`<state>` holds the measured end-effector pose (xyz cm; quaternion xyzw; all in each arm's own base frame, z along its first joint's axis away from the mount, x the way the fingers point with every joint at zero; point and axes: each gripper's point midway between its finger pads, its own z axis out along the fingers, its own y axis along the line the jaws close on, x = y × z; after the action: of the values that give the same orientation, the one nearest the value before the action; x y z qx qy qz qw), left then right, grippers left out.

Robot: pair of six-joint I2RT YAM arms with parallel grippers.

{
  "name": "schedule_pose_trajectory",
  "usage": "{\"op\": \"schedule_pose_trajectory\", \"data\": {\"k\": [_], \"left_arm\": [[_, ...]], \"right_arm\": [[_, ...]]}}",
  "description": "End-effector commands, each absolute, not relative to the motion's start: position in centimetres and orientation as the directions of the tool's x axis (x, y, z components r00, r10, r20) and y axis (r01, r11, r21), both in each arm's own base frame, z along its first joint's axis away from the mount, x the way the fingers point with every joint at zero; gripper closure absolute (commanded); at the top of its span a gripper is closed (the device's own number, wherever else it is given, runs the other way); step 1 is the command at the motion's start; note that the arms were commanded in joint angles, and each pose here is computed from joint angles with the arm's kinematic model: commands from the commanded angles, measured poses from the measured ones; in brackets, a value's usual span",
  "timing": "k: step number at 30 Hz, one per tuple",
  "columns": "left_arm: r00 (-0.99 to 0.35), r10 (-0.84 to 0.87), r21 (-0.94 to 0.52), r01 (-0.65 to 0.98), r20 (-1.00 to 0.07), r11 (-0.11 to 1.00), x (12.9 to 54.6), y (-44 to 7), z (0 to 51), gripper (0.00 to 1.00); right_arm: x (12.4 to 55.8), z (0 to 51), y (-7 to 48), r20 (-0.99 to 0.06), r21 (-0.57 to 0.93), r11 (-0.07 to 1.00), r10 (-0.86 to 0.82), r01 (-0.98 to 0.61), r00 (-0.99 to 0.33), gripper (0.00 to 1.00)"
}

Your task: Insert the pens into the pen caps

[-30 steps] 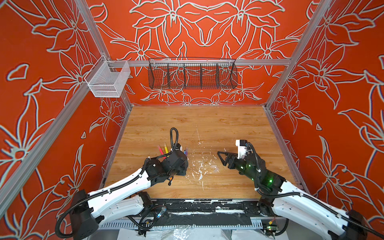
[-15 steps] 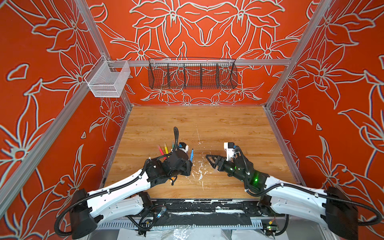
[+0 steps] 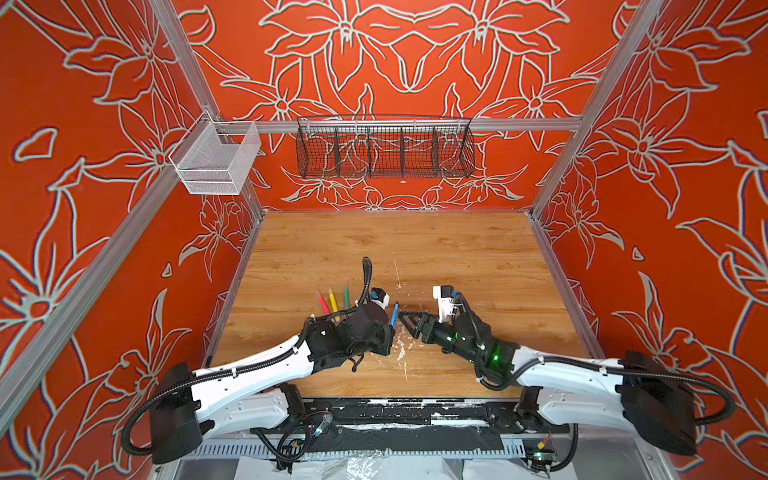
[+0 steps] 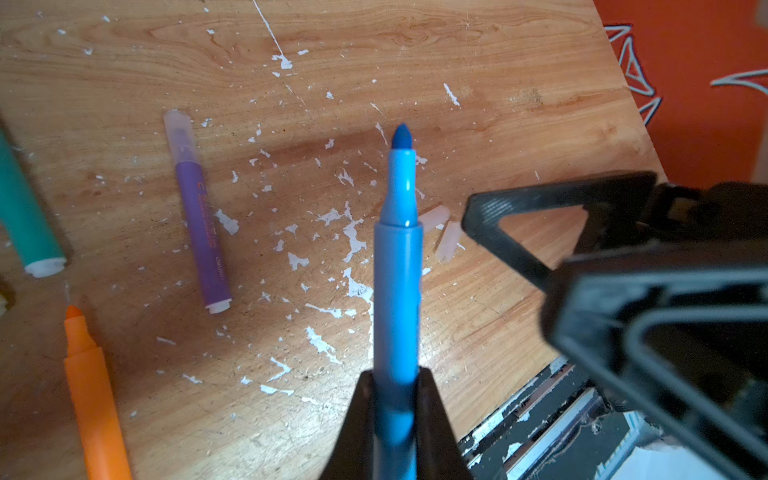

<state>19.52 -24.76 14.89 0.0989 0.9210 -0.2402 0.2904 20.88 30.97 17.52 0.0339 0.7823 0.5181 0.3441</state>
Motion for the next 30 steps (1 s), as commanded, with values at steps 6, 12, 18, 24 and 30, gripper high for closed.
{"op": "schedule_pose_trajectory", "data": {"k": [6,12,18,24,30], "left_arm": [[-0.786,0.051,-0.384,0.356,-0.616,0.852,20.1,-26.1,16.3,1.0],[-0.784,0.059,-0.38,0.363,-0.618,0.851,19.9,-26.2,16.2,1.0],[-0.782,0.07,-0.379,0.375,-0.619,0.846,19.7,-26.4,16.2,1.0],[-0.779,0.072,-0.378,0.381,-0.622,0.844,19.5,-26.4,16.3,1.0],[-0.773,0.066,-0.372,0.376,-0.63,0.849,19.7,-26.2,16.2,1.0]], "right_arm": [[21.4,19.1,33.0,-0.478,0.86,0.408,0.429,-0.308,-0.766,0.46],[21.7,19.0,32.9,-0.49,0.852,0.424,0.433,-0.308,-0.757,0.6],[22.0,18.8,33.3,-0.495,0.847,0.434,0.427,-0.309,-0.757,0.63],[22.1,18.8,33.5,-0.497,0.845,0.436,0.428,-0.309,-0.755,0.76],[22.1,18.8,33.4,-0.499,0.844,0.439,0.431,-0.308,-0.752,0.92]]}}
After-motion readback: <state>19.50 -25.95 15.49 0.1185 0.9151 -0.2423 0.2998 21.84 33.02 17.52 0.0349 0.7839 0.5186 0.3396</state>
